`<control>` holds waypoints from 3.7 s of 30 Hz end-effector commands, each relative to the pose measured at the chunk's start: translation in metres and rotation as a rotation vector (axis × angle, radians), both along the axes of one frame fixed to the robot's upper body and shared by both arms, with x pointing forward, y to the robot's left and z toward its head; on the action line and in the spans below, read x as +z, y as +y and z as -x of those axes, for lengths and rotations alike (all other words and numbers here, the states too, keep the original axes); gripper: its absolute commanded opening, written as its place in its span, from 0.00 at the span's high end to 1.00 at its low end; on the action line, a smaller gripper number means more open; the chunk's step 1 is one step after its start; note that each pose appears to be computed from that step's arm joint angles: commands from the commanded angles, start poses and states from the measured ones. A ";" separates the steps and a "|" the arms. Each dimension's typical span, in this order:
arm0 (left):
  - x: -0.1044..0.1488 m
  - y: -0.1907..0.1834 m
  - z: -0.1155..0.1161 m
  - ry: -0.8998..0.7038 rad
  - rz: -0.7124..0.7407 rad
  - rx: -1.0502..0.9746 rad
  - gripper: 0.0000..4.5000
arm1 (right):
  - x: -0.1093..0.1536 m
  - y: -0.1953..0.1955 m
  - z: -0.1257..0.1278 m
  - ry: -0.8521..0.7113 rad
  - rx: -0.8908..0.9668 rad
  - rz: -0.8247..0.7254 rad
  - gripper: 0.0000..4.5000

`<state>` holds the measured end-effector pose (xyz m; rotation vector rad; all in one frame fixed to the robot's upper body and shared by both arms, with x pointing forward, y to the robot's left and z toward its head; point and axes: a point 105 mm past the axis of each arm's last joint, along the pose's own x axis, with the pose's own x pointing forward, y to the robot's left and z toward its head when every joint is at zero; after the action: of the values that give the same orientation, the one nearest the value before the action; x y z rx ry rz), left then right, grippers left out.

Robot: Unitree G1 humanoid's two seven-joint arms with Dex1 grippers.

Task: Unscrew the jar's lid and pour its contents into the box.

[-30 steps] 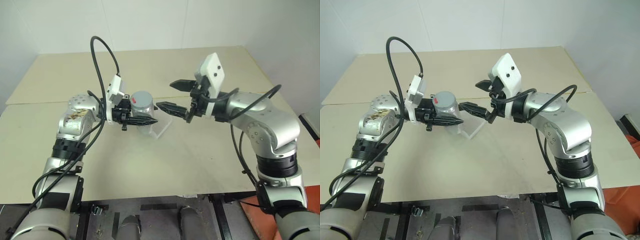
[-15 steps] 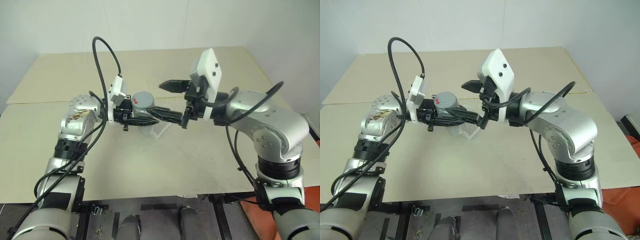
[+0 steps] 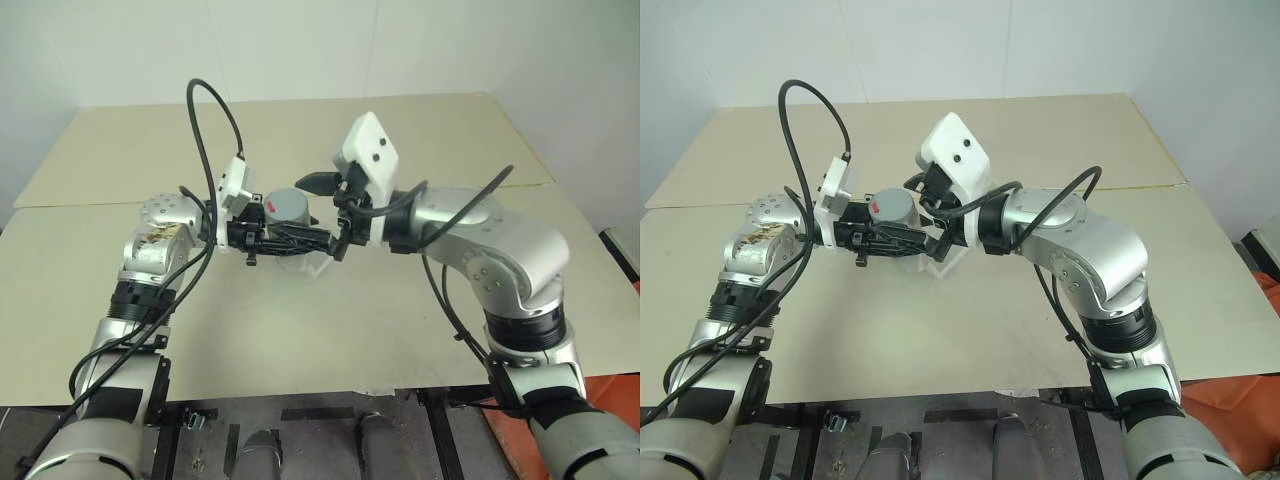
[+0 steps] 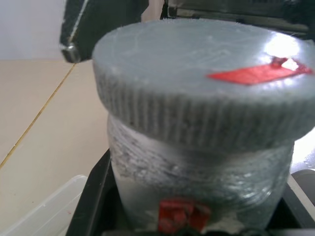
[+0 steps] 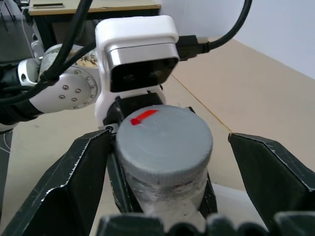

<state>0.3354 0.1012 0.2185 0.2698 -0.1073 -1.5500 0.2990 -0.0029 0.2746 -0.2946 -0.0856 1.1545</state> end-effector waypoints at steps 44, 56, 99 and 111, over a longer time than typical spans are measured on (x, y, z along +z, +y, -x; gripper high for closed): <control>0.044 0.053 -0.038 -0.199 0.067 0.522 0.58 | -0.098 -0.125 -0.027 0.149 -0.601 0.032 0.39; 0.028 0.058 -0.054 -0.300 0.001 0.827 0.58 | -0.107 -0.130 -0.006 0.166 -0.533 0.088 0.01; 0.037 -0.040 -0.115 -1.989 -0.668 0.410 0.58 | -0.034 -0.101 0.028 0.079 -0.229 0.038 0.01; 0.049 0.057 -0.120 -0.608 -0.069 1.033 0.58 | -0.033 -0.112 0.026 0.068 -0.218 0.045 0.01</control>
<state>0.4605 0.1559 0.2378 0.9317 -0.3106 -0.3708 0.2746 -0.1115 0.2286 -0.2837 0.0956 0.9574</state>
